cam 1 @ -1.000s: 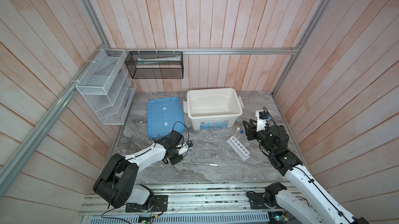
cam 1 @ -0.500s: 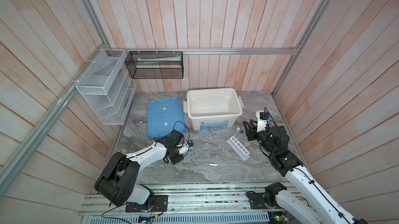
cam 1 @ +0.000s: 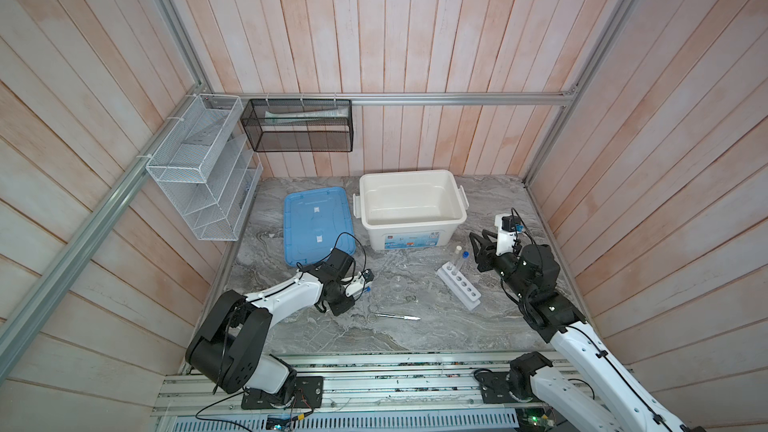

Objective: Organize the chemistry lab equipment
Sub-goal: 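Close the left gripper on the tube and lift it upright, then reach the right gripper to the blue cap and close on it while left holds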

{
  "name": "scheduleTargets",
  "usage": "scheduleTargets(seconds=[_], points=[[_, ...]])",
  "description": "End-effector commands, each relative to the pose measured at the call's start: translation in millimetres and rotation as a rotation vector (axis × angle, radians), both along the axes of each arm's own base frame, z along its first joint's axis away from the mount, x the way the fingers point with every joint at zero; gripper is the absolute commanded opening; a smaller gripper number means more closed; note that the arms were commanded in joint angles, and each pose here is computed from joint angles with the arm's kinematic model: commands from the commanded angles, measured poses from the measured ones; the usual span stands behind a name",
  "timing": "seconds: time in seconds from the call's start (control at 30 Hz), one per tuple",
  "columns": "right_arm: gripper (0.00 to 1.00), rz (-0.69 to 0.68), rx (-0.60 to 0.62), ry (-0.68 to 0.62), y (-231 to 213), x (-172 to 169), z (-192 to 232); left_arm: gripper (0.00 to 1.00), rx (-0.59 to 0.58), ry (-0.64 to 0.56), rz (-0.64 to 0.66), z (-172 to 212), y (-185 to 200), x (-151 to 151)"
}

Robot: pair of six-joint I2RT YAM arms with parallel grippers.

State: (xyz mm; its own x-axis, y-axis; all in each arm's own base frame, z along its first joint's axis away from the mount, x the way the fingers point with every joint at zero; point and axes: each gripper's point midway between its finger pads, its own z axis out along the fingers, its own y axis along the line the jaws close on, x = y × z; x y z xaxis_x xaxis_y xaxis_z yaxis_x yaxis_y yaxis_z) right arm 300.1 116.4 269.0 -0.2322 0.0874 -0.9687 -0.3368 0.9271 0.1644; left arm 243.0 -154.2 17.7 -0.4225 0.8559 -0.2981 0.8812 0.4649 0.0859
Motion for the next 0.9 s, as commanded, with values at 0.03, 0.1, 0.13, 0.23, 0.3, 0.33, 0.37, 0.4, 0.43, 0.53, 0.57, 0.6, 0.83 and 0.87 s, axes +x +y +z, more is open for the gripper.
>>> scheduleTargets(seconds=[0.03, 0.1, 0.13, 0.23, 0.3, 0.33, 0.37, 0.4, 0.43, 0.53, 0.57, 0.6, 0.83, 0.87], points=[[0.40, -0.009, 0.010, -0.009, -3, -1, 6, 0.17, -0.017, -0.005, 0.015, 3, -1, -2], [0.40, -0.007, 0.009, -0.009, -2, -2, 9, 0.17, -0.064, -0.051, 0.031, 20, -4, 6], [0.40, -0.008, 0.010, -0.007, -3, -2, 11, 0.17, -0.094, -0.077, 0.040, 29, -6, 10], [0.41, 0.009, 0.014, -0.009, 0, -4, 20, 0.17, -0.187, -0.143, 0.063, 58, -10, 18], [0.41, 0.033, 0.021, -0.012, 4, -5, 28, 0.17, -0.245, -0.181, 0.070, 77, -13, 22], [0.41, 0.051, 0.025, -0.013, 7, -6, 32, 0.17, -0.276, -0.206, 0.069, 88, -15, 24], [0.40, 0.069, 0.028, -0.016, 10, -7, 37, 0.17, -0.302, -0.227, 0.068, 97, -16, 25], [0.40, 0.089, 0.032, -0.017, 13, -8, 42, 0.17, -0.334, -0.254, 0.067, 109, -17, 27], [0.41, 0.118, 0.034, -0.012, 18, -9, 46, 0.17, -0.368, -0.283, 0.063, 121, -19, 28], [0.41, 0.230, 0.045, 0.017, 37, -15, 55, 0.17, -0.478, -0.363, 0.050, 155, -24, 30], [0.41, 0.267, 0.052, 0.026, 43, -18, 58, 0.17, -0.514, -0.389, 0.043, 166, -27, 30], [0.41, 0.306, 0.060, 0.037, 51, -20, 61, 0.17, -0.550, -0.416, 0.033, 176, -29, 31], [0.41, 0.427, 0.098, 0.046, 91, -30, 77, 0.17, -0.766, -0.516, -0.060, 230, -52, 27], [0.41, 0.457, 0.099, 0.054, 100, -34, 75, 0.17, -0.789, -0.520, -0.071, 234, -54, 26]])
